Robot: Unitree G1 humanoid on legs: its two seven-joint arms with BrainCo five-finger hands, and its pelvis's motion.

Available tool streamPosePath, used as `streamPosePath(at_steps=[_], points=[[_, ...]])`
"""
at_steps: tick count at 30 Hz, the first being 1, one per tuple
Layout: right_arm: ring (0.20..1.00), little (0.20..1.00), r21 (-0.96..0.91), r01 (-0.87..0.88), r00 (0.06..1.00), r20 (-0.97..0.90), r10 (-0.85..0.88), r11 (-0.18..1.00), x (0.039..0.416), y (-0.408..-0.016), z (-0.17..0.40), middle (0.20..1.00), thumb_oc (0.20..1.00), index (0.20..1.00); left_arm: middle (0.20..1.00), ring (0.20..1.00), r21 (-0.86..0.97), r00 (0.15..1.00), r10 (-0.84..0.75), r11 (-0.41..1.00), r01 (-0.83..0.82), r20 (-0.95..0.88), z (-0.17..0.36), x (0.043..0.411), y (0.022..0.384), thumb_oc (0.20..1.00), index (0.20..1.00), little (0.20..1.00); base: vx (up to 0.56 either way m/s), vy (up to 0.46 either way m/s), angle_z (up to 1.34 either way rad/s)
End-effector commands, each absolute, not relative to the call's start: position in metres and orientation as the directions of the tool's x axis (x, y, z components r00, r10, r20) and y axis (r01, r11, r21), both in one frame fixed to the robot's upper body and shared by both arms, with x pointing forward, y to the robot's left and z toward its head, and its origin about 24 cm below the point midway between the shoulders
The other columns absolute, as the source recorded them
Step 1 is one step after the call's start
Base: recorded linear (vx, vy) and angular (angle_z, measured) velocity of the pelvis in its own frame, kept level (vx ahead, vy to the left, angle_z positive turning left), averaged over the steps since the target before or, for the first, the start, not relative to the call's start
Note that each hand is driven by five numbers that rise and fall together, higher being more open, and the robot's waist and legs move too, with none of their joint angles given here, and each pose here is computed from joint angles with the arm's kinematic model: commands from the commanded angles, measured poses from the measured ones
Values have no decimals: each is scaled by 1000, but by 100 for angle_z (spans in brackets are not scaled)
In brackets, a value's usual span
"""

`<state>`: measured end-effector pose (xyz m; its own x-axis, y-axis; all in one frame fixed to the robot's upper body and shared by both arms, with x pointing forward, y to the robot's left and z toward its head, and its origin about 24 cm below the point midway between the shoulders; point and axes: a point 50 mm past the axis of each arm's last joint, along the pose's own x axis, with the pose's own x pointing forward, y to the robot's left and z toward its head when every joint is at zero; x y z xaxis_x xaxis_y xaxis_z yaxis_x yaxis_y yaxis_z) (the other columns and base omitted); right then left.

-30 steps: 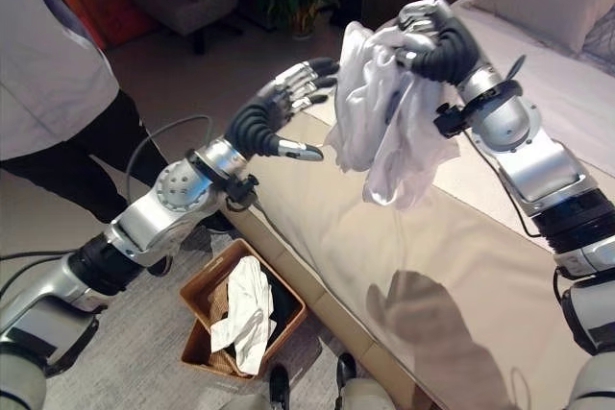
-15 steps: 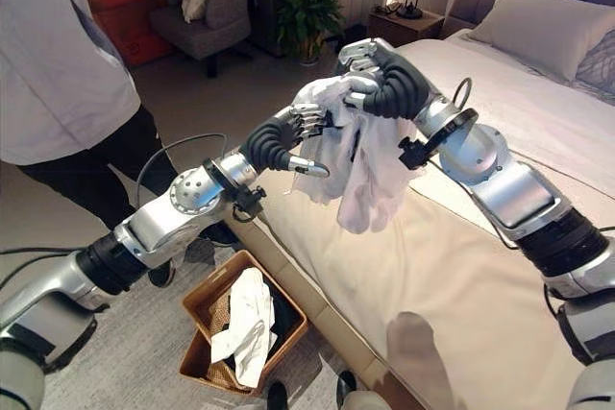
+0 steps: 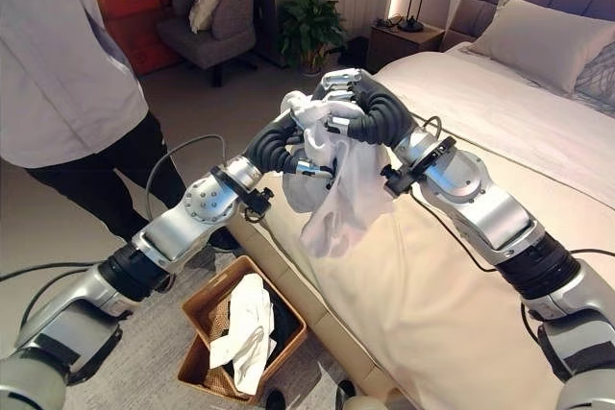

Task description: Pick up clothes into the bucket

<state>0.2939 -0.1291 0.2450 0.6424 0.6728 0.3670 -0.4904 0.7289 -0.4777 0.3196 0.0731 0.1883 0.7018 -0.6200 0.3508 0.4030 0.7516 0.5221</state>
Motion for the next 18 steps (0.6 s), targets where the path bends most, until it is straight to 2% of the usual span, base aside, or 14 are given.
streamPosePath(at_steps=[1, 11, 18], points=[[200, 200, -462, -560, 378, 595, 709, 687, 257, -106, 291, 200, 200, 200, 1000, 1000, 545, 704, -602, 759, 357, 377, 193, 329, 64, 1000, 1000, 1000, -34, 6, -12], [200, 200, -434, -290, 539, 663, 520, 853, 275, -147, 294, 200, 200, 200, 1000, 1000, 439, 714, -558, 815, 378, 423, 192, 316, 84, 1000, 1000, 1000, -5, 0, -1], [200, 200, -394, -100, 657, 663, 357, 914, 290, -181, 285, 200, 200, 200, 1000, 1000, 378, 723, -503, 858, 348, 475, 197, 303, 105, 1000, 1000, 1000, 3, -7, 7]])
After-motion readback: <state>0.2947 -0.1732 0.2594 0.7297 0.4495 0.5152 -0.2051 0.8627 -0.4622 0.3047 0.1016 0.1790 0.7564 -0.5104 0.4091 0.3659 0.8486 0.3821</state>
